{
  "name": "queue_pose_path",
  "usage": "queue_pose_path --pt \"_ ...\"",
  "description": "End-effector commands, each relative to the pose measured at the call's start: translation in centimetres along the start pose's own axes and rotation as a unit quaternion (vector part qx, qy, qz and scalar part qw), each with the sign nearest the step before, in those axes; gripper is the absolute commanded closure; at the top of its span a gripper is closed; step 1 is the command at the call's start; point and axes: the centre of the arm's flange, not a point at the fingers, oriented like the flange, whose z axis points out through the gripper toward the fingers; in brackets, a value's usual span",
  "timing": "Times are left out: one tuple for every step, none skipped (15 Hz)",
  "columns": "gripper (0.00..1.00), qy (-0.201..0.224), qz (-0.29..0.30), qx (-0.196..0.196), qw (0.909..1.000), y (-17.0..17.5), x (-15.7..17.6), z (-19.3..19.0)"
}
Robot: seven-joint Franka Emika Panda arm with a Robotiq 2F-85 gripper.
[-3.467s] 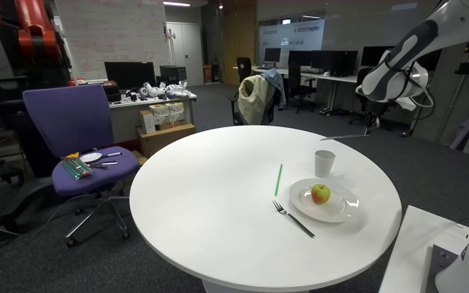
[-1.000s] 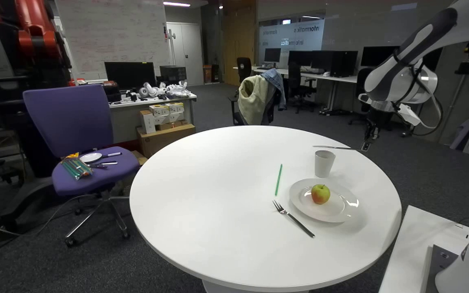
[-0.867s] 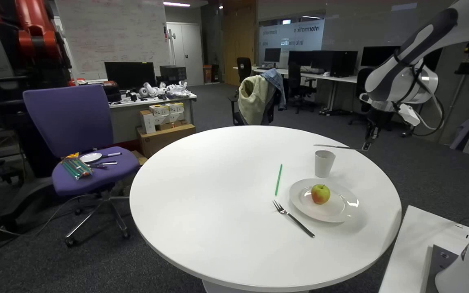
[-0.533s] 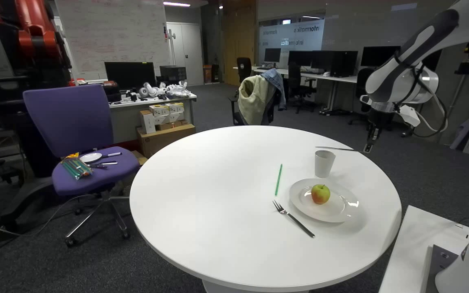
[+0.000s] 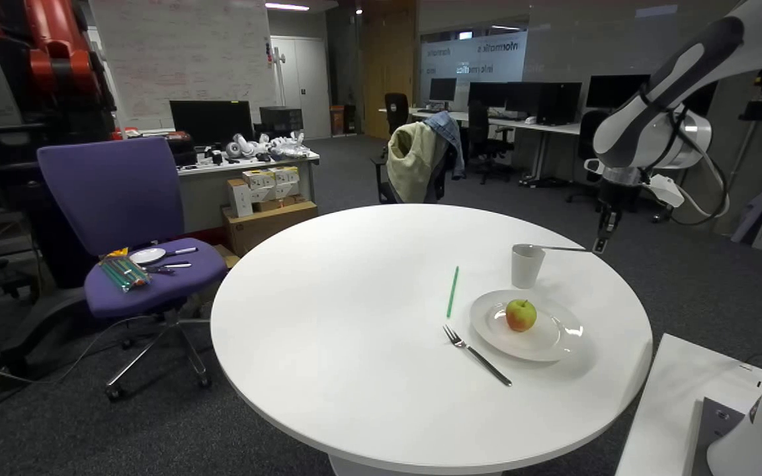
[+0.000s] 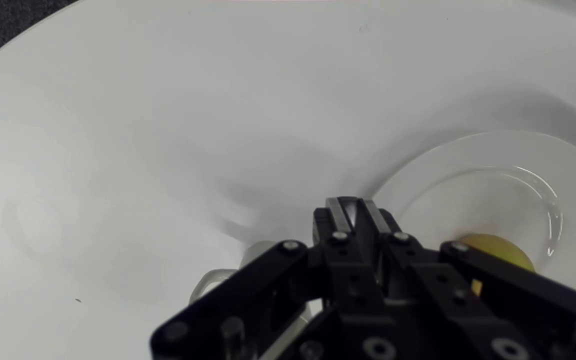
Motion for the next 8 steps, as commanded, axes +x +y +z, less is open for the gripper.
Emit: queue_pose_path --pt "0.89 0.0 0.0 0.0 1.0 0.0 -0.01 0.04" --pt "0.89 -0.001 0.0 0.0 1.0 0.0 -0.01 0.06" --pt "0.89 -0.001 0.0 0.0 1.0 0.0 -0.01 0.06" --pt "0.89 -0.001 0.0 0.0 1.0 0.0 -0.01 0.06" --pt "0.89 -0.001 0.0 0.0 1.0 0.0 -0.01 0.06" --pt "0.89 -0.001 0.0 0.0 1.0 0.0 -0.01 0.06" --pt "0.89 -0.001 0.0 0.0 1.0 0.0 -0.01 0.06" --pt "0.97 0.003 0.007 -0.01 0.9999 -0.04 0.05 -0.42"
